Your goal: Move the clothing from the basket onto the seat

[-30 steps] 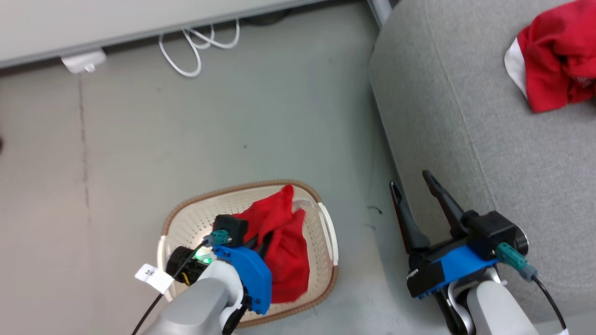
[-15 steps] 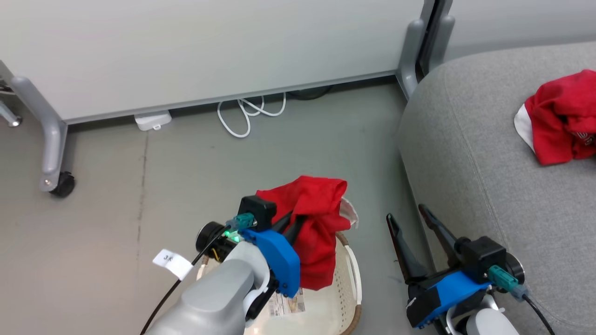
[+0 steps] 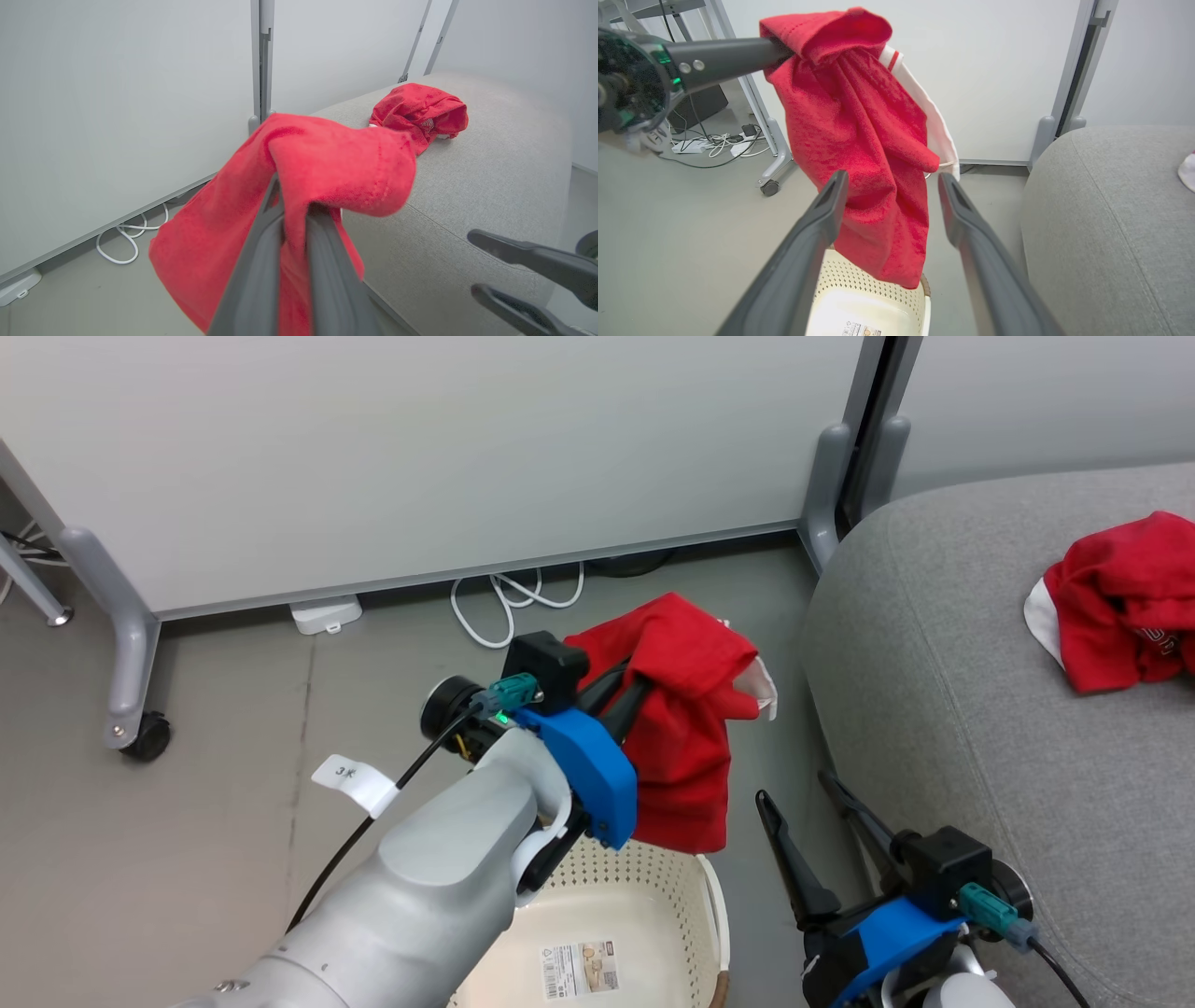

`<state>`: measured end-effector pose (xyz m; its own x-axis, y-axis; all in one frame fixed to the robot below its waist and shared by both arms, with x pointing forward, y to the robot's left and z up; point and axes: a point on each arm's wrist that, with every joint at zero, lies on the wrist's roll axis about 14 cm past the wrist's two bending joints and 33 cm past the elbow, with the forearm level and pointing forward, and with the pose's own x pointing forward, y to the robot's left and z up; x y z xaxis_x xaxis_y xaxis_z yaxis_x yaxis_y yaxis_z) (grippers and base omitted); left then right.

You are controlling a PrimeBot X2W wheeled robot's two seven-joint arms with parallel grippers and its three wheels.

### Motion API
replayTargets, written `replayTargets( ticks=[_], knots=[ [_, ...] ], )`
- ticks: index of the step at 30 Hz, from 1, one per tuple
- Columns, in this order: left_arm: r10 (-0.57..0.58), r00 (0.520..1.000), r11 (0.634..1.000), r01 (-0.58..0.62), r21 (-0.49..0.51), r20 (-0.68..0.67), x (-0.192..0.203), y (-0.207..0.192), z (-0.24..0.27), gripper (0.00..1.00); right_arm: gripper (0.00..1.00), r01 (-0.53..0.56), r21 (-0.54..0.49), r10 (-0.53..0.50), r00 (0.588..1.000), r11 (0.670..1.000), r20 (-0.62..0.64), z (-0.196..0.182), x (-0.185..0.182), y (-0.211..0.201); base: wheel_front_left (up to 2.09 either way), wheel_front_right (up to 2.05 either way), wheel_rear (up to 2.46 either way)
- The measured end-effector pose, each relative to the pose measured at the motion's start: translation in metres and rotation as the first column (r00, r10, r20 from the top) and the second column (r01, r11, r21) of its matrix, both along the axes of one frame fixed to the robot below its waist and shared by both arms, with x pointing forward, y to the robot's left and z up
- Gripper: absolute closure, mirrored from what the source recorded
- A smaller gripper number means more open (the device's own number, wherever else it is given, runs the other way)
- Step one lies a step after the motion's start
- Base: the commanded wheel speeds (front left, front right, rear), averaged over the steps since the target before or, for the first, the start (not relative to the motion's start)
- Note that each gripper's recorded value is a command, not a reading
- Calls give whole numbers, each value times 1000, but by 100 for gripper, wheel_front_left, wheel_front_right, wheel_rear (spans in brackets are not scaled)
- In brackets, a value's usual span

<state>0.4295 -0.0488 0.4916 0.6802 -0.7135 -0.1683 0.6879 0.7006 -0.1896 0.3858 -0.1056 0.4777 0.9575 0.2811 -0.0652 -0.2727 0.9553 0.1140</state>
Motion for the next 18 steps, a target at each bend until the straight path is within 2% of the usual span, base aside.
replayTargets(
  ticks=[9, 18],
  knots=[
    [-44, 997, 998, 47, -41, 70, -10, -18, 37, 100, 0, -19, -2, 19, 1000, 1000, 8, 5, -9, 6, 0, 0, 0],
    [-59, 995, 997, 63, -45, 82, -19, -24, 46, 100, 0, -29, -1, 29, 999, 1000, 16, 9, -14, 9, 0, 0, 0]
  ],
)
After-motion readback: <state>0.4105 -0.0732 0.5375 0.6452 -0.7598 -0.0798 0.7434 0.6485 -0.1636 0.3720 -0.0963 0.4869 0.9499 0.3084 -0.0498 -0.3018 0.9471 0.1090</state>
